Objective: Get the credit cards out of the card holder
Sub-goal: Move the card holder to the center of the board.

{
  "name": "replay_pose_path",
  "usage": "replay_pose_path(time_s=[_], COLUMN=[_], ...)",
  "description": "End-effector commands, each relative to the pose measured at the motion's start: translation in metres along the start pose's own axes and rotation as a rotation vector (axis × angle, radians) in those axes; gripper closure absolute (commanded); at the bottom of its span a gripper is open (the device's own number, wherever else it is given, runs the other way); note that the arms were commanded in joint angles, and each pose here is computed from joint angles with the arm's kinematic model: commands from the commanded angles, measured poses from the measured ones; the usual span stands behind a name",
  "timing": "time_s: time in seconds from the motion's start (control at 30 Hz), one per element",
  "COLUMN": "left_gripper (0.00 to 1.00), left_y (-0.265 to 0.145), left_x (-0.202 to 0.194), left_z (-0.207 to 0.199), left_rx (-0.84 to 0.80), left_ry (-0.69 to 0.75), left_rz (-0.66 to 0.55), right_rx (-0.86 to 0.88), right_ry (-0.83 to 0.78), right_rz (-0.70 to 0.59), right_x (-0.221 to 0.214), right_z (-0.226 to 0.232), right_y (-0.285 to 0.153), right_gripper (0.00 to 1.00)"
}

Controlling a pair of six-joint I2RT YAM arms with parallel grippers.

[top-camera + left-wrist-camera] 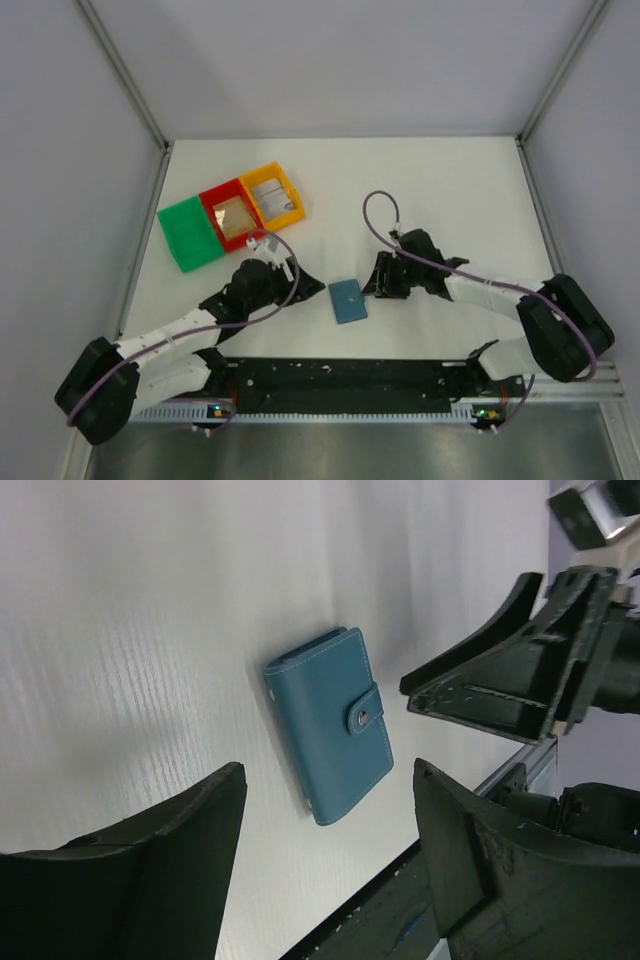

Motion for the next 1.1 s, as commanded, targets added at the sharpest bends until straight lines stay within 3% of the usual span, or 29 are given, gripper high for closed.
replay_pose_path(time_s=[0.0,0.13,0.2,0.67,1.07], left_gripper=[0.30,0.38,0.44,0.45,0.68], left_y=[0.014,0.025,0.029,0.052,0.062], left_x=[0.013,0.000,-0.006,-0.043,-0.065], left_z=[-0.018,-0.022,-0.020,-0.010,0.005], left_rx=[-0.064,-0.076,-0.066,-0.060,-0.009], left_ry=[-0.043,-0.064,-0.093,-0.188,-0.214], left_rz=[-0.076,-0.025,-0.008,0.112,0.175], right_rx=[-0.154,-0.234,-0.269,-0.357,-0.429], right_ry=[-0.204,-0.323,-0.356,-0.543,-0.558], right_rz=[-0.110,-0.161,-0.182,-0.126,-0.080], right_x=[0.022,0.025,0.027,0.001,-0.013], right_z=[0.013,0.032,0.036,0.061,0.044], right_y=[-0.026,-0.031,-0.029,0.017,0.029], right_gripper=[0.49,0.48,0.51,0.54,0.54])
Point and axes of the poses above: each gripper's point midway between its finger pads, its own y axis out along the fingers, its own z axis along the line the jaws close on, x = y × z, the point moved 2 cm from there along -y, back along the fingers, and after that the axes turned 14 degrees about y, right-handed, at the moved point
